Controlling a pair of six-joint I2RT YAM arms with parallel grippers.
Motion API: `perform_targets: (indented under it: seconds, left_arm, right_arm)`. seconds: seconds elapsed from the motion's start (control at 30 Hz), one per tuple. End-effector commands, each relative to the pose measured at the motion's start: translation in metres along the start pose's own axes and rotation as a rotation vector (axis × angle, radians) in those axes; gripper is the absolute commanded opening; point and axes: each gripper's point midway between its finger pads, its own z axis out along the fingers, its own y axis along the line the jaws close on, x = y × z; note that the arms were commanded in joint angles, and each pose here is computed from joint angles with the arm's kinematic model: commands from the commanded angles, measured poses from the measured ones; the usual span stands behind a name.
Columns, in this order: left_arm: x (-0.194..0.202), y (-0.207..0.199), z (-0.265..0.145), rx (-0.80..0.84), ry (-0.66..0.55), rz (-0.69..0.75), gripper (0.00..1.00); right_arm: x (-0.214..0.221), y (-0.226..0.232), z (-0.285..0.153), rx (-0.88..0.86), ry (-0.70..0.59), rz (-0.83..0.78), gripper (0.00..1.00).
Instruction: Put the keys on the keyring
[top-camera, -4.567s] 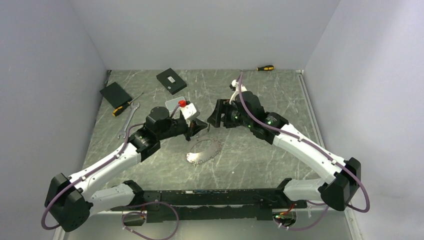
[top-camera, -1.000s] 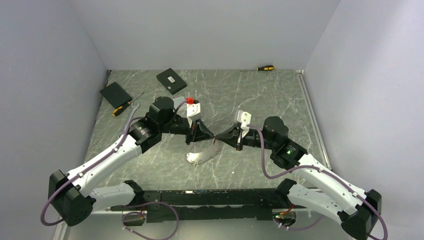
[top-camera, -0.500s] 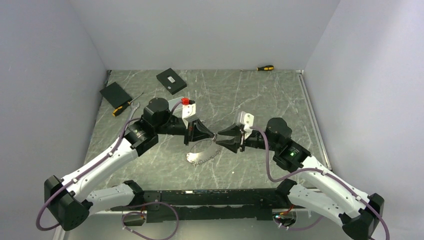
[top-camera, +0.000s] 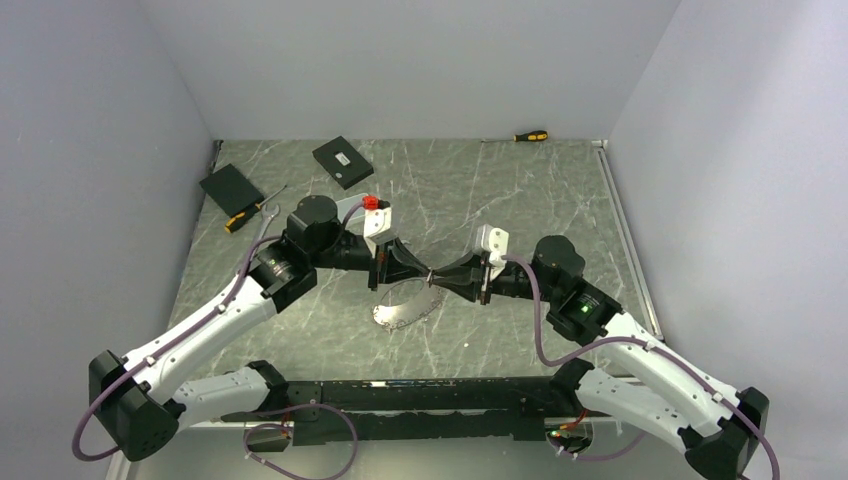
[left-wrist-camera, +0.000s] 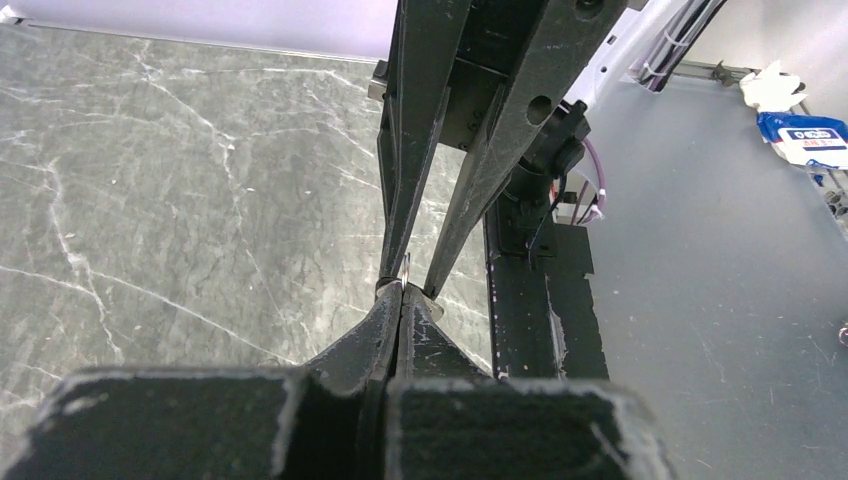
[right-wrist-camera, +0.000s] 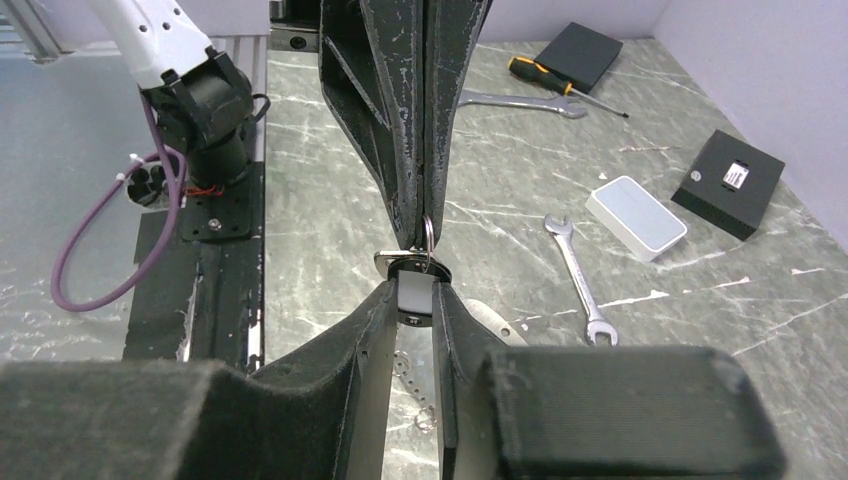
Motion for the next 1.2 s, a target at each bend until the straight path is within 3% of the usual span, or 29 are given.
perform_targets:
  seconds: [0.0,0.9,1.17]
  left_arm:
    - [-0.008,-0.005,0.003,0.038,-0.026,0.026,0.00]
    - [0.002,-0.006,0.008,0.047,-0.001,0.002,0.00]
    - [0.001,-0.005,0.006,0.028,-0.008,0.014,0.00]
  right_arm:
    - [-0.024,0.001,0.001,-0.017,-0.066,-0.045,0.23]
    - [-0.032,0.000,-0.002,-0.006,-0.078,-0.043,0.16]
    - [-0.032,-0.002,-0.004,0.014,-0.065,-0.037,0.18]
